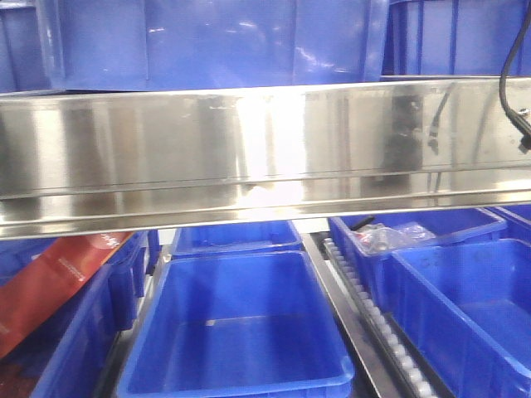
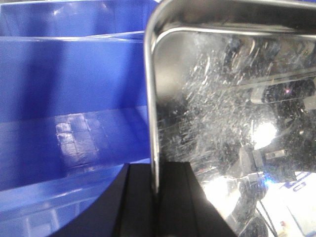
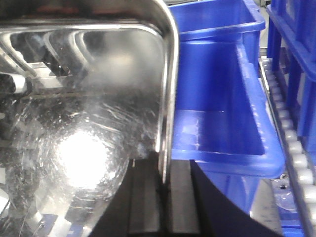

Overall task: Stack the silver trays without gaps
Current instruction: 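Hold the tray in both grippers while driving away from the shelf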

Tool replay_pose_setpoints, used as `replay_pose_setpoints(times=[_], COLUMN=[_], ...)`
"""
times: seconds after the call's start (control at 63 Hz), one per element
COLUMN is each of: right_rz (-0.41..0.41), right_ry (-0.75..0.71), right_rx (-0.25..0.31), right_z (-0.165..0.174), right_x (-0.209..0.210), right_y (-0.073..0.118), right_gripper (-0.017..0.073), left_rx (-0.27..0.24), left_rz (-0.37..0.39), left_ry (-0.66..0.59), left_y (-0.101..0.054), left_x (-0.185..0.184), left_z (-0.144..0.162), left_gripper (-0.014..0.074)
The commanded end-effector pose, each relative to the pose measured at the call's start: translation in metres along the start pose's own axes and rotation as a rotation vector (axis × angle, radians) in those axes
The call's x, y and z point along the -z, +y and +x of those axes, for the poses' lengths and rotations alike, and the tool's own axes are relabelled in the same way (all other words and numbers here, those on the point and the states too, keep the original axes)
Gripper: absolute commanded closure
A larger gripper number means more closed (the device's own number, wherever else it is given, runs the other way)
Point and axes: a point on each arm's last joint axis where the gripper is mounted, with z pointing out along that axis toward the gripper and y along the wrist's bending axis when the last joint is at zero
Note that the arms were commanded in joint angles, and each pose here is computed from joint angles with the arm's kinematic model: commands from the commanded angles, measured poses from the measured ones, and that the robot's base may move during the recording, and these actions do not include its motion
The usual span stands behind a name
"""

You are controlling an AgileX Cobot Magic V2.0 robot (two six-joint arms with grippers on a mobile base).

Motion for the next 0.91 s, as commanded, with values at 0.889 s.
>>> replay_pose_setpoints(times=[0.889], right_rz=[0.011], right_ry=[-0.088], right_rx=[0.031], right_z=[-0.014], right_x=[0.009], right_y=[0.000], right_gripper=[0.0629], left_rx=[-0.021], left_rz=[0.005], left_ry=[-0.014], left_y=[-0.001], left_x=[-0.037], left_z=[0.014], left_gripper=[0.0612])
